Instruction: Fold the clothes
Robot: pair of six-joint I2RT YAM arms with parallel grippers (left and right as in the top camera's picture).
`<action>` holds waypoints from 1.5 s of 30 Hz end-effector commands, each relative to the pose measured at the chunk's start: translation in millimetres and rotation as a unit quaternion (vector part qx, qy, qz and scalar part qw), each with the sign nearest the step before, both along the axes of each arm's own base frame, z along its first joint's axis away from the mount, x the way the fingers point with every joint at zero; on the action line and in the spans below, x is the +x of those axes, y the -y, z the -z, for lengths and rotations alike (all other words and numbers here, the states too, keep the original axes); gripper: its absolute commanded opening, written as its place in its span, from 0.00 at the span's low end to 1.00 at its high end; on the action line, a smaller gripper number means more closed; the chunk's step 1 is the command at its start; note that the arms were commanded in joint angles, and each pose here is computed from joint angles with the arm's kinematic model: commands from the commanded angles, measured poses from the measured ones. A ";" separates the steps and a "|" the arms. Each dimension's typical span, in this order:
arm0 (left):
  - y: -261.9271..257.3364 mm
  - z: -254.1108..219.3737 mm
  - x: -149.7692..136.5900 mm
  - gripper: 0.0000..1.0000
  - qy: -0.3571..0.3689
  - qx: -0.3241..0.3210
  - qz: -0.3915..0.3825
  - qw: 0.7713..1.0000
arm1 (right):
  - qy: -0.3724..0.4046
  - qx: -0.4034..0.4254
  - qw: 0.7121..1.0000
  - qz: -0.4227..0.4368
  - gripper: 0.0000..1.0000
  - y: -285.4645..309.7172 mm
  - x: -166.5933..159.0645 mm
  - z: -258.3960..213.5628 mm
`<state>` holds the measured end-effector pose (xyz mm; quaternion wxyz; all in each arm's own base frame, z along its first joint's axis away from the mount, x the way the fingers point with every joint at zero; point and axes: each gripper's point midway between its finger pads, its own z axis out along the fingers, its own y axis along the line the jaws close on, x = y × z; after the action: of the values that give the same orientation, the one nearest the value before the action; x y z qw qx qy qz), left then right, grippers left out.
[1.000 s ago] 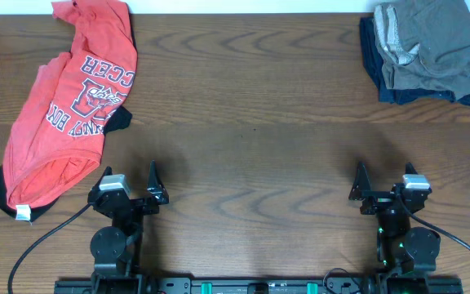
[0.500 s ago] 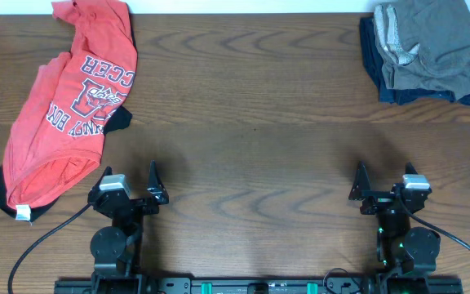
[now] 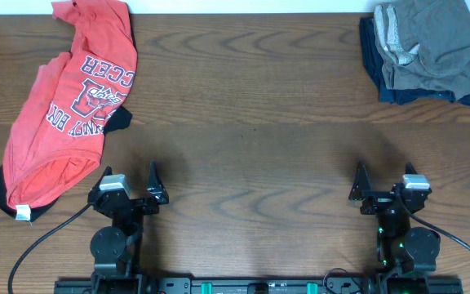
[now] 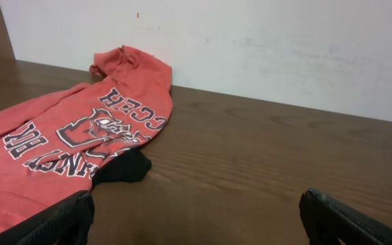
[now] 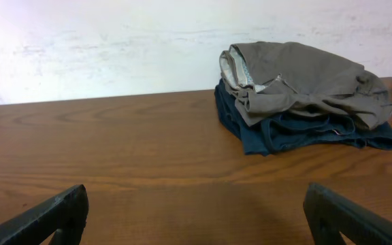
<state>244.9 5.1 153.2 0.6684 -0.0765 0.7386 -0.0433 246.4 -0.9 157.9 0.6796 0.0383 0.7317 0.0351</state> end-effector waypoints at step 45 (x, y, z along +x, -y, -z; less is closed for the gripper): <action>-1.3 -56.3 -6.7 0.98 0.026 0.046 0.000 0.999 | 0.137 -0.006 0.987 -0.081 0.99 -28.8 -8.5 -89.2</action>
<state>241.8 5.3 170.9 0.6692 -0.0637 0.7397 -0.0312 243.0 18.4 220.0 0.7569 -0.0084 0.6490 0.0762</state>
